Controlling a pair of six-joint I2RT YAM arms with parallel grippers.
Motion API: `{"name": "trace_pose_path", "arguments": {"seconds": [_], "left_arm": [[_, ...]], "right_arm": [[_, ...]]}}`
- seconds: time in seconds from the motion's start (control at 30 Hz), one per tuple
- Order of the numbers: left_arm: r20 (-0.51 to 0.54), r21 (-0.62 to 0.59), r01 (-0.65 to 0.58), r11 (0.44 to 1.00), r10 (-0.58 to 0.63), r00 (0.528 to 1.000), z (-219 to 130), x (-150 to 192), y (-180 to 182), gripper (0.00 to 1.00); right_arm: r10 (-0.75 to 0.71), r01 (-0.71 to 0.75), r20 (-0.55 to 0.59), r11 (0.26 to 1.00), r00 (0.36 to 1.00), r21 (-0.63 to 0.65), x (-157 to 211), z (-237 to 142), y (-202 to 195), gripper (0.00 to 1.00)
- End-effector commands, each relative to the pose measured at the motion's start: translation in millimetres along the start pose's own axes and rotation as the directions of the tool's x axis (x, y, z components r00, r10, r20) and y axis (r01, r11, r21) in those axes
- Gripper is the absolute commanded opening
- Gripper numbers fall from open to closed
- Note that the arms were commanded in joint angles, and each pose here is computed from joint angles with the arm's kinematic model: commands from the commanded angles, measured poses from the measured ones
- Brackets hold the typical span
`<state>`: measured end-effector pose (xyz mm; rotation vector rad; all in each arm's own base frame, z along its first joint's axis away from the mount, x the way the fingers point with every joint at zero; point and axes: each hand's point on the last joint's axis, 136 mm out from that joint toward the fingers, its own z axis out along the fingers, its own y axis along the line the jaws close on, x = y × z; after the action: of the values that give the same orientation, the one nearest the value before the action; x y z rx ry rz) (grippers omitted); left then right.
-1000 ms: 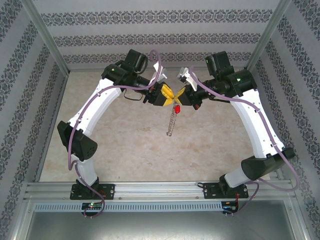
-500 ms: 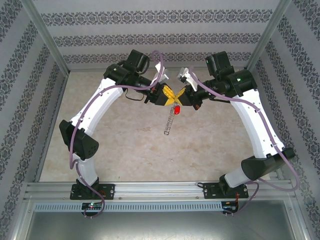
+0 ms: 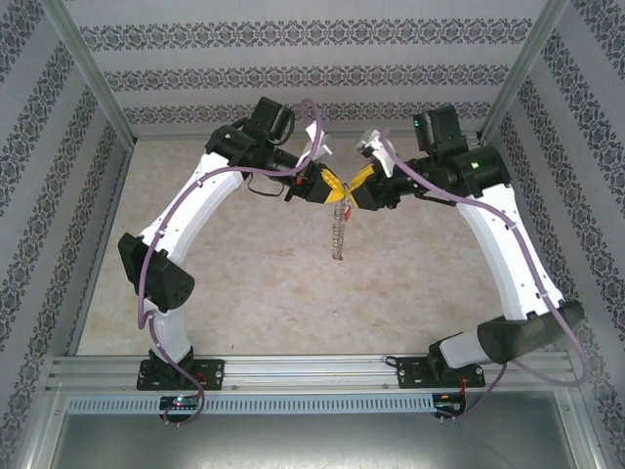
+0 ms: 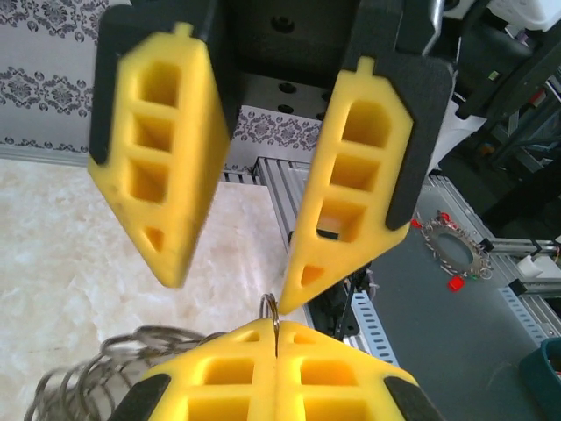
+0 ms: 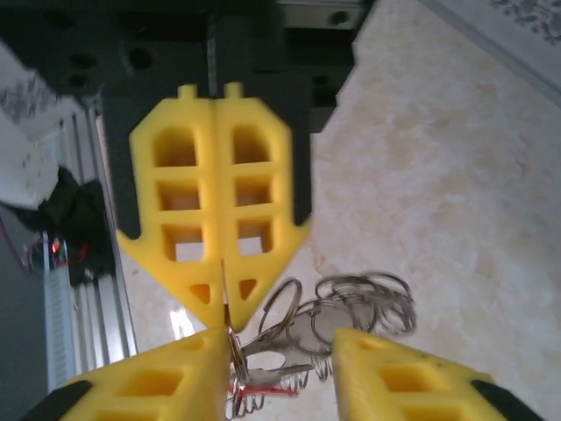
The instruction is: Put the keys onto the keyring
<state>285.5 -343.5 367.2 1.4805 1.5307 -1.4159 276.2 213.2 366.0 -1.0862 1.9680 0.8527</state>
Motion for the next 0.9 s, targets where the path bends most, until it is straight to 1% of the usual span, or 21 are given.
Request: {"name": "trace_pose_path", "arguments": {"seconds": [0.0,0.1,0.2,0.33,0.4,0.57,0.73,0.87], "left_arm": [[0.046,0.027,-0.064,0.998,0.062,0.997,3.2,-18.0,-12.6,0.00],[0.057,0.025,-0.078,0.997,0.077,0.995,1.9,-22.1,-14.1,0.00],[0.062,0.021,-0.089,0.996,0.088,0.994,1.0,-24.6,-15.2,0.00],[0.070,0.015,-0.104,0.994,0.103,0.992,-0.8,-29.5,-18.5,0.00],[0.073,0.011,-0.109,0.994,0.108,0.991,-2.2,-31.6,-19.9,0.00],[0.079,0.006,-0.118,0.993,0.117,0.990,-4.1,-34.8,-23.0,0.00],[0.080,0.007,-0.120,0.993,0.119,0.990,-4.1,-35.1,-24.8,0.00],[0.082,0.007,-0.122,0.992,0.121,0.989,-4.9,-36.0,-25.8,0.00]], "right_arm": [[0.023,-0.039,0.220,0.997,0.975,0.071,-28.3,-25.8,-4.1,0.44],[0.068,-0.109,0.301,0.986,0.951,0.123,-20.1,-29.6,-10.4,0.45],[0.085,-0.150,0.355,0.976,0.931,0.159,-3.2,-26.6,-13.7,0.44],[0.060,-0.137,0.447,0.980,0.893,0.142,16.4,-22.9,-5.8,0.40],[0.052,-0.120,0.462,0.986,0.885,0.118,22.6,-21.1,0.9,0.39],[0.059,-0.093,0.448,0.994,0.892,0.054,30.1,-13.8,14.7,0.35],[0.025,-0.051,0.463,0.998,0.886,0.045,25.4,-16.6,29.1,0.35],[0.017,-0.041,0.460,0.998,0.888,0.042,22.3,-14.1,31.3,0.35]]}}
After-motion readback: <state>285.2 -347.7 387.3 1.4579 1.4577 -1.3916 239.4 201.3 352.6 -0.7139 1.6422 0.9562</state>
